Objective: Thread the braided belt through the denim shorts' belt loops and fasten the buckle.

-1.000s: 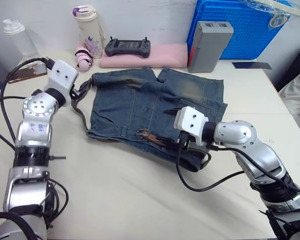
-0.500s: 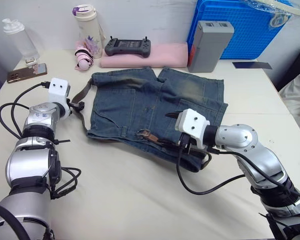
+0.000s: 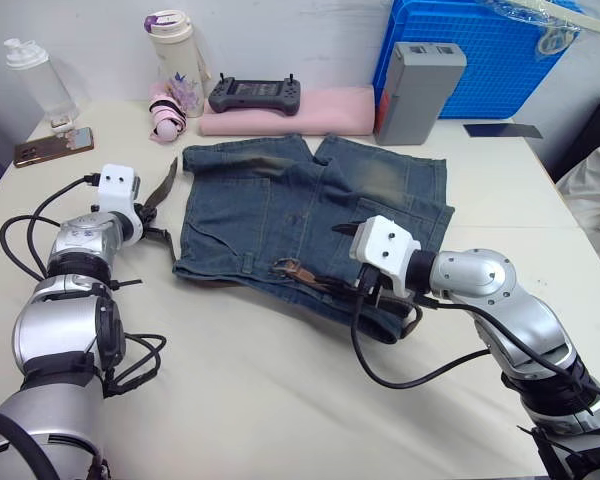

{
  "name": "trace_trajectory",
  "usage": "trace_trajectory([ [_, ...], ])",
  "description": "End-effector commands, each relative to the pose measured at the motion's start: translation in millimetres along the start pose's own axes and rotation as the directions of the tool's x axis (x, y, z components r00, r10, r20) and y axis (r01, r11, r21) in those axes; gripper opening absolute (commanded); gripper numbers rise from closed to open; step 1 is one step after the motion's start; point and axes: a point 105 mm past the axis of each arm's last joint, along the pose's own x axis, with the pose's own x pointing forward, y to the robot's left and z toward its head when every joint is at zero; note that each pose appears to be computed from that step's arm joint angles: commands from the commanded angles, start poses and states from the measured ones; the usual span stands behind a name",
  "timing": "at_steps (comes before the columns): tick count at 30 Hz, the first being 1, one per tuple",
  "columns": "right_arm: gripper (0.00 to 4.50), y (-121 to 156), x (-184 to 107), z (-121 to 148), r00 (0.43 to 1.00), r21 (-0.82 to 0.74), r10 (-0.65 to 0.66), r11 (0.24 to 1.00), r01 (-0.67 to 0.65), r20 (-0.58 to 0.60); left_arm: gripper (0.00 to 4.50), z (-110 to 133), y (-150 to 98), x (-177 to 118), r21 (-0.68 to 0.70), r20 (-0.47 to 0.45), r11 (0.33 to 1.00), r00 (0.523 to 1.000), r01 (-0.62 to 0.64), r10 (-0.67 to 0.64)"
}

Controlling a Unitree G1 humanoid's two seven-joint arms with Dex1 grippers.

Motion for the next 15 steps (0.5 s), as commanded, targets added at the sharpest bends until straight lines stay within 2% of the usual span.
trace_trajectory([
  [1, 4.50, -3.8, -5.3, 14.7, 0.999, -0.039, -0.028, 0.999, 0.029, 0.045, 0.07, 6.5, 2.0, -1.1, -0.016, 0.051, 1.000, 0.999, -0.003, 0.004],
  [3, 4.50, -4.6, -5.6, 14.5, 0.999, -0.040, -0.031, 0.999, 0.032, 0.043, 0.07, 28.2, 1.8, -3.7, 0.040, 0.144, 0.999, 0.990, -0.009, 0.003],
  [5, 4.50, -5.6, -6.7, 14.5, 0.998, -0.040, -0.036, 0.998, 0.038, 0.042, 0.07, 57.3, -2.7, -9.6, 0.170, 0.261, 0.985, 0.965, -0.024, -0.021],
  [7, 4.50, -7.8, -9.2, 14.7, 0.998, -0.043, -0.044, 0.998, 0.045, 0.038, 0.07, 90.7, -17.5, -21.6, 0.372, 0.397, 0.926, 0.913, -0.063, -0.097],
  [8, 4.50, -8.5, -10.0, 14.8, 0.998, -0.045, -0.045, 0.998, 0.047, 0.037, 0.07, 98.0, -23.5, -25.7, 0.432, 0.428, 0.898, 0.895, -0.078, -0.128],
  [10, 4.50, -9.9, -12.2, 15.2, 0.998, -0.055, -0.047, 0.997, 0.049, 0.033, 0.07, 105.8, -39.9, -36.0, 0.597, 0.471, 0.791, 0.857, -0.133, -0.211],
  [11, 4.50, -11.9, -13.2, 15.4, 0.998, -0.078, -0.053, 0.995, 0.055, 0.027, 0.07, 105.5, -53.0, -43.7, 0.702, 0.477, 0.692, 0.832, -0.167, -0.283],
  [12, 4.50, -13.3, -13.9, 15.6, 0.998, -0.095, -0.057, 0.994, 0.059, 0.023, 0.07, 103.1, -63.5, -49.3, 0.766, 0.471, 0.615, 0.815, -0.188, -0.337],
  [13, 4.50, -14.2, -14.2, 15.7, 0.998, -0.105, -0.059, 0.993, 0.061, 0.020, 0.07, 100.7, -69.4, -52.7, 0.796, 0.465, 0.571, 0.805, -0.199, -0.368],
  [14, 4.50, -20.0, -14.5, 18.4, 0.996, -0.150, -0.084, 0.985, 0.087, 0.024, 0.07, 93.6, -82.9, -60.5, 0.854, 0.440, 0.475, 0.782, -0.212, -0.442],
  [15, 4.50, -24.0, -14.6, 20.5, 0.994, -0.180, -0.101, 0.978, 0.104, 0.028, 0.07, 87.6, -91.9, -65.9, 0.884, 0.418, 0.413, 0.766, -0.219, -0.489],
])
